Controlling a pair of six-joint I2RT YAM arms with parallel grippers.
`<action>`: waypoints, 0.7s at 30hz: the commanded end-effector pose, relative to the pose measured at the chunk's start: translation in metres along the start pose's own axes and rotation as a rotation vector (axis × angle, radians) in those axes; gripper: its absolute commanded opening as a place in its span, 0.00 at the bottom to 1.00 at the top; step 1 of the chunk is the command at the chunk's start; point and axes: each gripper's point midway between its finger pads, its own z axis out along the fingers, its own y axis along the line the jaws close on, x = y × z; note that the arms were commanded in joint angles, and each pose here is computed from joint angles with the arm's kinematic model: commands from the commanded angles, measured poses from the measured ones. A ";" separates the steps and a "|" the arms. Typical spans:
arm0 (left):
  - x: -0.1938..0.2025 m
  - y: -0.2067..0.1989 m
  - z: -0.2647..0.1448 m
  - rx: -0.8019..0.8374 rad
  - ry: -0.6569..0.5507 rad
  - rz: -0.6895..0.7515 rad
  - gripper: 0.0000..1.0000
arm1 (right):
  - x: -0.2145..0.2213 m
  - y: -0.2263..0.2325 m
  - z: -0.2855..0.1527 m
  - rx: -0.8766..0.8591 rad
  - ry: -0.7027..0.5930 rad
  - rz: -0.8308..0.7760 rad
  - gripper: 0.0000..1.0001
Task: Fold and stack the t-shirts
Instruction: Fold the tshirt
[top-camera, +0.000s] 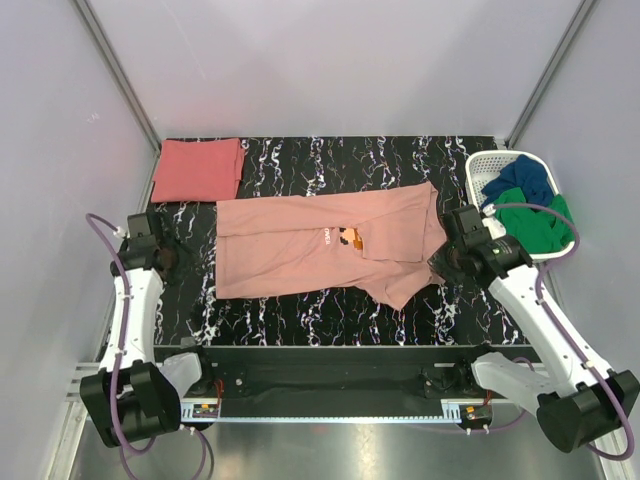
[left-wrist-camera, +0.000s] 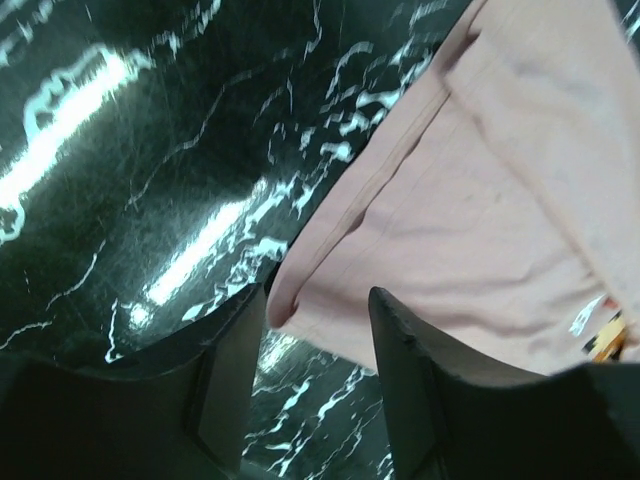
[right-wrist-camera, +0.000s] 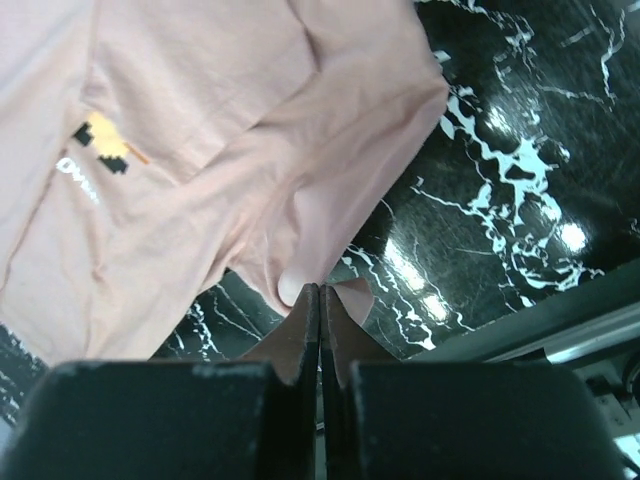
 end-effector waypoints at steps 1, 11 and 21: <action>0.019 -0.008 -0.003 0.079 0.069 0.028 0.49 | -0.013 0.017 -0.019 -0.104 -0.047 -0.048 0.00; 0.053 -0.012 -0.001 0.141 0.165 -0.042 0.49 | -0.015 0.040 -0.041 -0.252 -0.046 -0.060 0.00; 0.091 -0.007 0.021 0.103 0.233 0.005 0.47 | -0.010 0.041 -0.036 -0.275 -0.036 -0.079 0.00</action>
